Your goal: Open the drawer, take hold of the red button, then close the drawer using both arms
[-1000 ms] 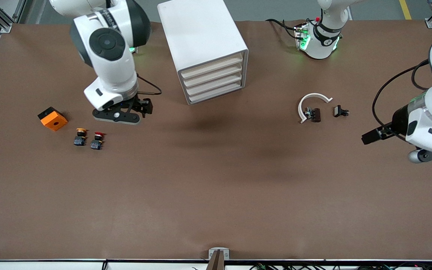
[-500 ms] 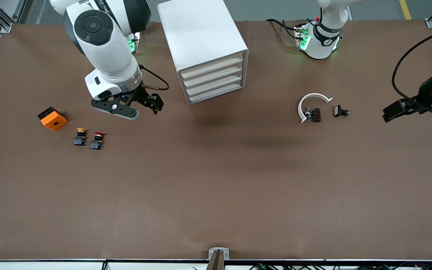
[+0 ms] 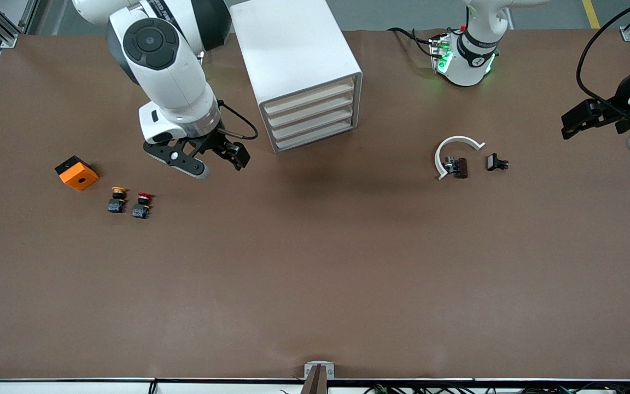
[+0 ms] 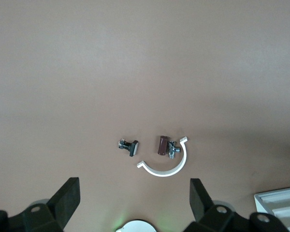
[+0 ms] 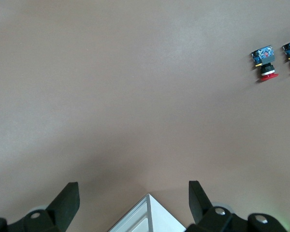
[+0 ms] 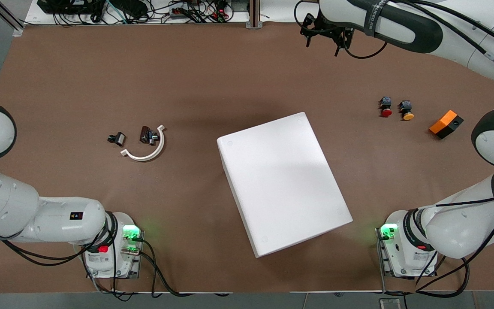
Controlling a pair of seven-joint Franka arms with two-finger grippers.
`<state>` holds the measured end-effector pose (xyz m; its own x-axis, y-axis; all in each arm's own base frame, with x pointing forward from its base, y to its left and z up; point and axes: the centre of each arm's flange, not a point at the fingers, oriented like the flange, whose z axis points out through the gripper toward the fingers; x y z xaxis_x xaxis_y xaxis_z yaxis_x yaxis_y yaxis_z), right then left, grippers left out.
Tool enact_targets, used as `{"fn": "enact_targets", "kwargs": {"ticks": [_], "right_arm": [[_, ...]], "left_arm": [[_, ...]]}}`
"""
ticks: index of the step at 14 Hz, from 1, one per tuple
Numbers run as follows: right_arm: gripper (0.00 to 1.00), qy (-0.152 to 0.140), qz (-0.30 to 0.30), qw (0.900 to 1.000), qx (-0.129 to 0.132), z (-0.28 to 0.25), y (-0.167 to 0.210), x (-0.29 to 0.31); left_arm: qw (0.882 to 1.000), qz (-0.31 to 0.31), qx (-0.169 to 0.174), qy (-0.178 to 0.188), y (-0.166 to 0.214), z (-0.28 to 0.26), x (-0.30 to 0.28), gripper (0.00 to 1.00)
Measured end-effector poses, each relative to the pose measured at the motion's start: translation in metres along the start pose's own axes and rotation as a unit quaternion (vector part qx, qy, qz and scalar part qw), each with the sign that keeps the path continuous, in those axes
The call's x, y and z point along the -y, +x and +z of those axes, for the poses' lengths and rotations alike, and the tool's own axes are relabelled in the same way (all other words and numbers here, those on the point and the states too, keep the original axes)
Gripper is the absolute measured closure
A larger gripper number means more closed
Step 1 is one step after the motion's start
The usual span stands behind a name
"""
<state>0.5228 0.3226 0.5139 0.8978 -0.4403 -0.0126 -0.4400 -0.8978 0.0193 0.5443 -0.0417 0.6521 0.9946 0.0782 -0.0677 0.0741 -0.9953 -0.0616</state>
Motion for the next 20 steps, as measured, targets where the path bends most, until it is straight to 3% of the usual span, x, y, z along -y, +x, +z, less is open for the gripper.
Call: {"fn": "enact_targets", "kwargs": {"ticks": [8,20], "right_arm": [[0.00,-0.001,0.001,1.000,0.000,0.002,0.002,0.002],[0.00,-0.003,0.001,1.000,0.001,0.005,0.003,0.003]], "left_arm": [[1.000,-0.001,-0.011,-0.005,-0.031,0.012,0.006,0.00],[1.000,0.010,-0.012,-0.004,-0.034,0.014,-0.007,0.00]]}}
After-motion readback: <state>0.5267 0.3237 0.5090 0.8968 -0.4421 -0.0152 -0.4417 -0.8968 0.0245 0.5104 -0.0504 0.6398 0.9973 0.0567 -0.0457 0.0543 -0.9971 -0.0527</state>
